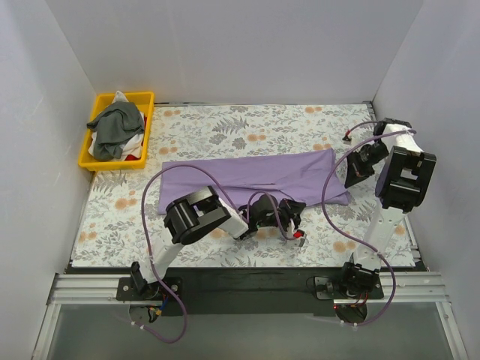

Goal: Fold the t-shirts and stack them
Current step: Fold the tshirt

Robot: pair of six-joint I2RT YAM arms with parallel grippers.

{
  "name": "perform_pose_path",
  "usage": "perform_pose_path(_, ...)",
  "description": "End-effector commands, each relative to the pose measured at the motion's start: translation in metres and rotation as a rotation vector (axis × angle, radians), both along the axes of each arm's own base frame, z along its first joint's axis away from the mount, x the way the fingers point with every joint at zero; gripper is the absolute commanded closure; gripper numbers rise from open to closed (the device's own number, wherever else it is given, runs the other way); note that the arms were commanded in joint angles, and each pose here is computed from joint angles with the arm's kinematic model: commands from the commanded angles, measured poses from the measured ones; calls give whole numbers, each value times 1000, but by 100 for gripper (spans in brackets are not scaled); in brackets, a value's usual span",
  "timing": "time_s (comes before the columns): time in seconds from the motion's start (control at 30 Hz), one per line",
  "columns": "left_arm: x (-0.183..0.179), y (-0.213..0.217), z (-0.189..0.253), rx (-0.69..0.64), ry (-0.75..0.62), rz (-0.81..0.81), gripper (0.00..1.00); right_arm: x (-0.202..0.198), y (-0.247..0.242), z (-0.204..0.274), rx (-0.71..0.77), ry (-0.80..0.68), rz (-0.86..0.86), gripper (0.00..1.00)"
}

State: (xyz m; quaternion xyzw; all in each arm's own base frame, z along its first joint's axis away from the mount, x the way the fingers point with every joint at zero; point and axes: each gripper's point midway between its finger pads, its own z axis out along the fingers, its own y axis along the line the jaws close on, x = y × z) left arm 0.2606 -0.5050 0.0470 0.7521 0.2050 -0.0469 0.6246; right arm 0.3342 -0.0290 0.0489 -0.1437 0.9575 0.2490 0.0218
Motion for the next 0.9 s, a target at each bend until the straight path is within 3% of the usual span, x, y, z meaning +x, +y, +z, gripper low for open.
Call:
perform_pose_path(0.0, 3, -6, 72, -116, -4, 10, 100, 21, 1, 43, 10, -130, -5, 99)
perform_pose_path(0.4, 38, -2, 85, -144, 170, 114, 100, 61, 17, 58, 60, -187, -10, 99)
perform_pose_path(0.87, 74, 24, 69, -126, 211, 188, 100, 98, 47, 48, 76, -208, 25, 99)
